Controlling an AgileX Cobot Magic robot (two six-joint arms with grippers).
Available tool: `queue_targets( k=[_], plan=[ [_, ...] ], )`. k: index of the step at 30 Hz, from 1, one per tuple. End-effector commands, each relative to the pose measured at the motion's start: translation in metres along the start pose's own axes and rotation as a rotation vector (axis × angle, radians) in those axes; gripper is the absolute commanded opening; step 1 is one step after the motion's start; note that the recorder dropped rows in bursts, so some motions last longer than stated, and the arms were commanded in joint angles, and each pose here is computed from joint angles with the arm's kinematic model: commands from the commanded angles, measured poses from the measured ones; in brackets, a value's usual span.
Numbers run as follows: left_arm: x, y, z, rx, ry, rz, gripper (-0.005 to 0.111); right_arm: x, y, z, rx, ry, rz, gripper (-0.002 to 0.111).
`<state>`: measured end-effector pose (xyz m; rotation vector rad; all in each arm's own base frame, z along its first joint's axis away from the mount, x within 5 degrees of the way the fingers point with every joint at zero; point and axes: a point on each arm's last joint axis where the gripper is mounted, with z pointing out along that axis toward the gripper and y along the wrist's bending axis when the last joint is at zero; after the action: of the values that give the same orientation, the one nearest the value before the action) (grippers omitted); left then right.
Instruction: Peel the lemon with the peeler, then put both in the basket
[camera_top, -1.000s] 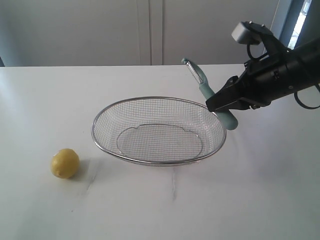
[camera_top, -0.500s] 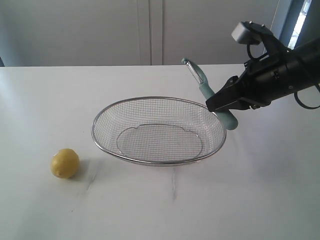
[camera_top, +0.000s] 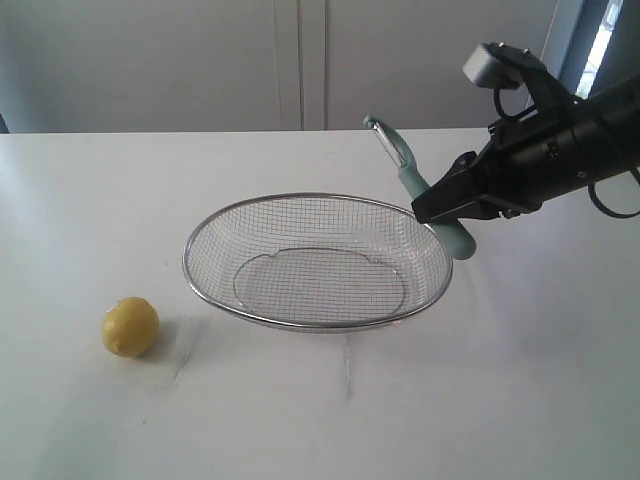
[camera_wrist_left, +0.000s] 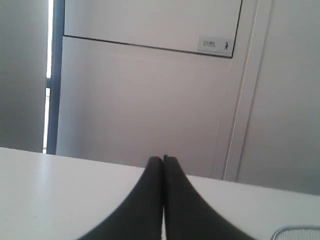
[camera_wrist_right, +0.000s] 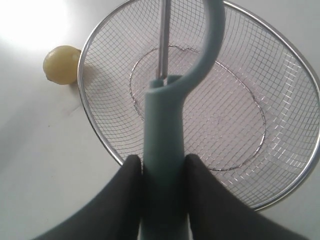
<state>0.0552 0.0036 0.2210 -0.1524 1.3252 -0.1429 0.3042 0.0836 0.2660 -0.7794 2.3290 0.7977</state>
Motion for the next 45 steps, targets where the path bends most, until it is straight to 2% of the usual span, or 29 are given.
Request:
queue_targets(
  k=[1, 4, 8, 12, 14, 21, 26, 27, 31, 34, 36, 39, 42, 44, 45],
  plan=[
    [-0.010, 0.001, -0.001, -0.002, -0.116, -0.166, 0.000, -0.004, 0.003, -0.003, -0.003, -0.018, -0.015, 0.000],
    [-0.016, 0.002, -0.002, -0.001, -0.188, -0.209, 0.000, -0.004, 0.003, -0.003, -0.003, -0.018, -0.015, 0.000],
    [-0.018, 0.002, -0.002, 0.002, -0.207, -0.236, 0.000, -0.004, 0.002, -0.003, -0.001, -0.019, -0.015, 0.000],
    [-0.045, -0.003, -0.003, 0.025, -0.283, -0.242, 0.000, -0.004, 0.002, -0.003, -0.001, -0.019, -0.015, 0.000],
    [-0.067, -0.007, -0.004, 0.044, -0.341, -0.243, 0.000, -0.004, 0.002, -0.003, -0.001, -0.019, -0.015, 0.000],
    [-0.097, -0.020, 0.018, 0.079, -0.302, -0.058, 0.000, -0.004, 0.003, -0.003, -0.003, -0.018, -0.015, 0.000],
    [-0.088, -0.026, 0.043, 0.078, -0.051, 0.122, 0.000, -0.004, 0.002, -0.003, 0.000, -0.020, -0.015, 0.000],
    [-0.076, -0.023, 0.050, 0.059, 0.092, 0.181, 0.000, -0.004, 0.002, -0.003, 0.000, -0.020, -0.015, 0.000],
    [-0.045, -0.017, 0.057, 0.034, 0.414, 0.296, 0.000, -0.004, 0.002, -0.003, 0.000, -0.020, -0.015, 0.000],
    [-0.034, -0.019, 0.062, 0.052, 0.515, 0.233, 0.000, -0.004, 0.002, -0.003, 0.000, -0.020, -0.015, 0.000],
    [-0.033, -0.023, 0.066, 0.082, 0.572, 0.232, 0.000, -0.004, 0.002, -0.003, -0.001, -0.019, -0.015, 0.000],
    [-0.033, -0.035, 0.076, 0.145, 0.789, 0.268, 0.000, -0.004, 0.002, -0.003, 0.000, -0.020, -0.015, 0.000],
    [-0.024, -0.044, 0.090, 0.184, 0.953, 0.301, 0.000, -0.004, 0.002, -0.003, 0.003, -0.021, -0.015, 0.000],
    [-0.010, -0.054, 0.109, 0.192, 1.092, 0.266, 0.000, -0.004, 0.002, -0.003, 0.003, -0.021, -0.015, 0.000],
    [-0.005, -0.055, 0.114, 0.190, 1.119, 0.256, 0.000, -0.004, 0.002, -0.003, 0.003, -0.021, -0.015, 0.000]
  ],
)
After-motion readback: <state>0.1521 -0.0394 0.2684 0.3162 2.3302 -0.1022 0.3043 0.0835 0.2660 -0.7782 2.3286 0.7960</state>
